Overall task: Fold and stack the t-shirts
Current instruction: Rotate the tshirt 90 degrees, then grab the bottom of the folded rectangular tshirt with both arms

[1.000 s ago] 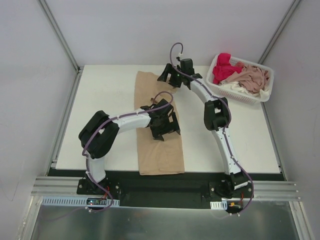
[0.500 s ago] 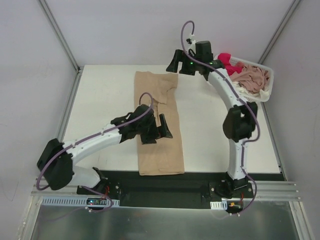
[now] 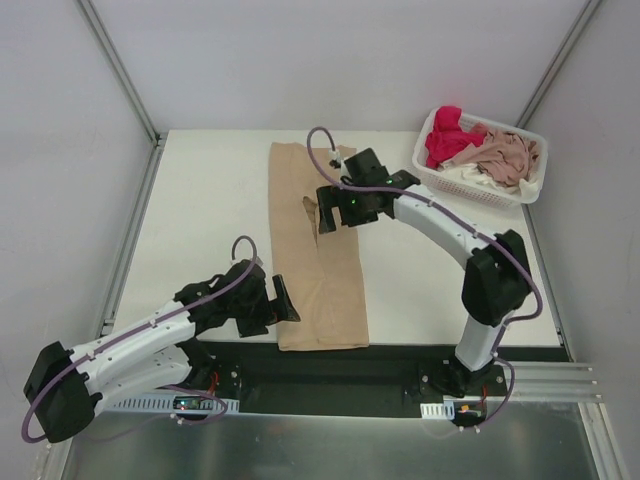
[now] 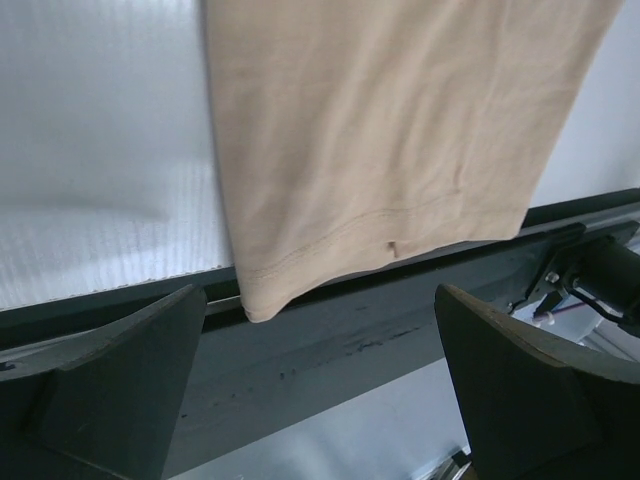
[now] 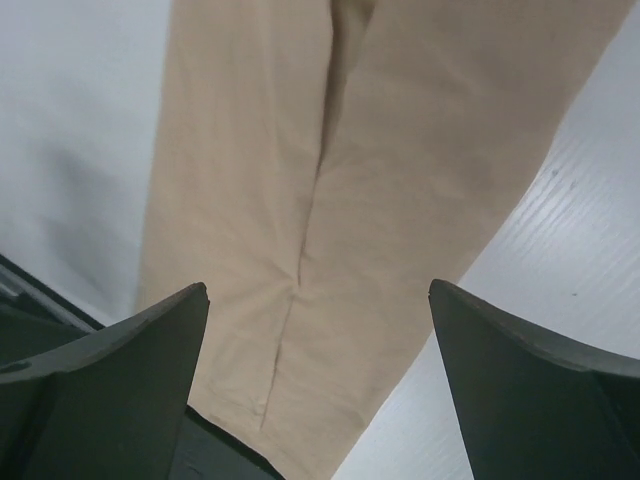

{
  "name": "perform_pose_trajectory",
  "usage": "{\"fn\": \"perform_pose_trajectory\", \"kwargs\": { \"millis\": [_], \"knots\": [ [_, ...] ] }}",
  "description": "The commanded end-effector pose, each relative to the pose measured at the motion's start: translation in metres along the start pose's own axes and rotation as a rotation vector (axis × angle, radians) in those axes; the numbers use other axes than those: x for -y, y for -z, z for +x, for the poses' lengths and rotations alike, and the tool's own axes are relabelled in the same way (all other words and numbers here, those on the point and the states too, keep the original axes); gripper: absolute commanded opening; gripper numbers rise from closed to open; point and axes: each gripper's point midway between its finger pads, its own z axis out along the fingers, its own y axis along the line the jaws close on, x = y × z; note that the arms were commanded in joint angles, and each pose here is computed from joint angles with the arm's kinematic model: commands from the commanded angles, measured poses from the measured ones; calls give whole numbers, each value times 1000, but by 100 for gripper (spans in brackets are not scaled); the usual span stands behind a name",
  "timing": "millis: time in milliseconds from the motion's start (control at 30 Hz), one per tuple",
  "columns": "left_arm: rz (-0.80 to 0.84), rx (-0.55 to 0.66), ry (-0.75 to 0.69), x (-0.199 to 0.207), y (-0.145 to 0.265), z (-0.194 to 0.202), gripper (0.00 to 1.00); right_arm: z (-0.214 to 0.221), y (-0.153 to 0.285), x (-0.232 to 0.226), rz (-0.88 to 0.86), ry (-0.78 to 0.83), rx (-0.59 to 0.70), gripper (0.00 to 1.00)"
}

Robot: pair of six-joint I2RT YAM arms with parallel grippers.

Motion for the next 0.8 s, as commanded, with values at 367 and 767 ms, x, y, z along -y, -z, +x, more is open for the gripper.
{"fn": "perform_pose_trajectory", "kwargs": {
  "millis": [367,767],
  "knots": [
    [-158,-194,37,-37,-17,44,56,120,34,61,333,-229,60,97],
    [-206,-170,33,-36,-22,42,0,230,53,15,24,-256,-75,97]
  ]
}}
